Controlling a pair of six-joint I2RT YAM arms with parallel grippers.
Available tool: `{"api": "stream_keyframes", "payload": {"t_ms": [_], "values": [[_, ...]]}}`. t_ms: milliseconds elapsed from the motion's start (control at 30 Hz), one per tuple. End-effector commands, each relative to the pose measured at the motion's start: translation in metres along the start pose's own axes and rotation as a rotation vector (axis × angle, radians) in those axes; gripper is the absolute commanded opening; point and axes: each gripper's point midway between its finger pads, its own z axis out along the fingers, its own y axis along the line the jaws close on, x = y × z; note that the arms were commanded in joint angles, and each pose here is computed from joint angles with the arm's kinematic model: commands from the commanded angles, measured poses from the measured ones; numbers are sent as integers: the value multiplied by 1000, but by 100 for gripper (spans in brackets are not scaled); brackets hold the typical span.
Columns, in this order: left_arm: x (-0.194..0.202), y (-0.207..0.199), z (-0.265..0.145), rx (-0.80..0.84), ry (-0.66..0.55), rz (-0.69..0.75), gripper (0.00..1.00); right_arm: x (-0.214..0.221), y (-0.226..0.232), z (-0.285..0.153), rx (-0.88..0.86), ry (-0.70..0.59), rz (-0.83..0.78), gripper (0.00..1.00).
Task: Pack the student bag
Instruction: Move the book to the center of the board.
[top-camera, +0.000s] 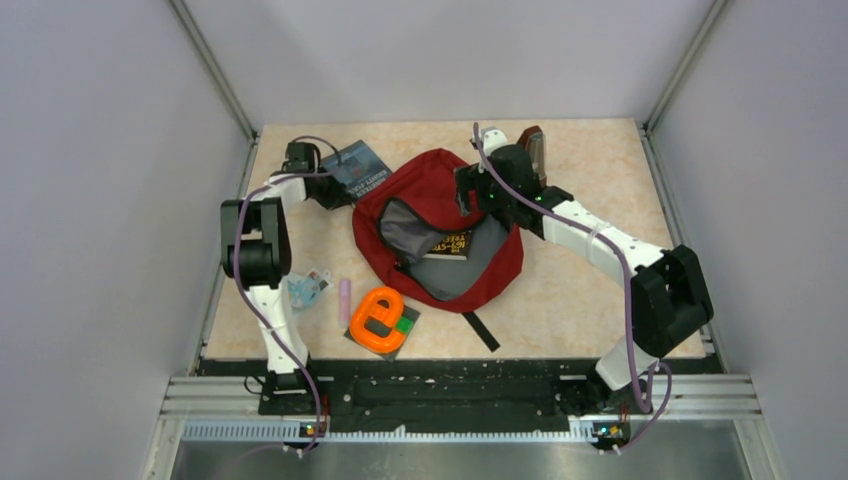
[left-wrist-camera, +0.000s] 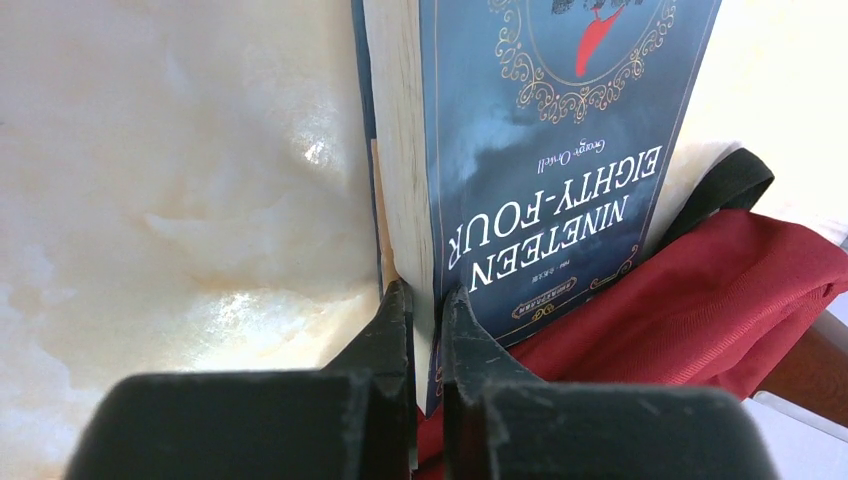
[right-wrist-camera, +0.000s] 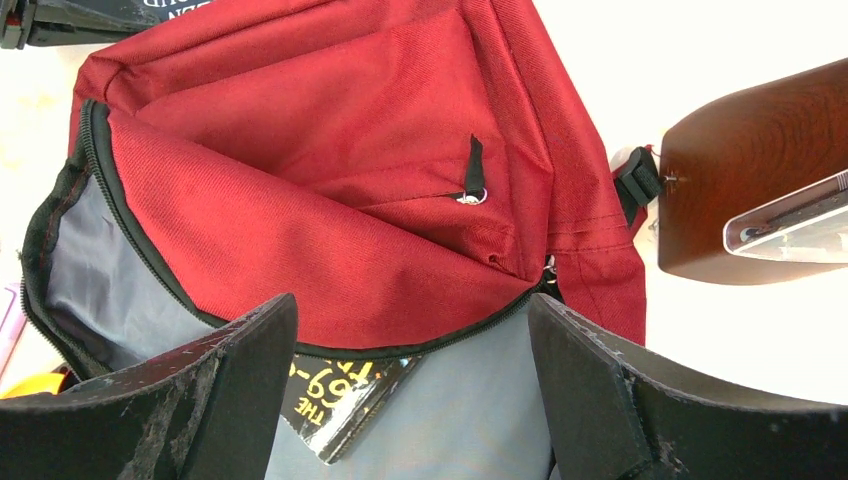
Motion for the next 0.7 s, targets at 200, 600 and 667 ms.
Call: {"api": "stream_keyframes", "payload": {"t_ms": [200,600,667], "values": [[6,94,-51,-213,-53,-42,0,-11,0,-3,8,-39,-10,83],[58,123,-126,-189,-13,4,0,-7,7,2,-28,-28,0,83],[61,118,-139,-156,-37,42,0,-6,7,2,-31,-25,6,83]]}}
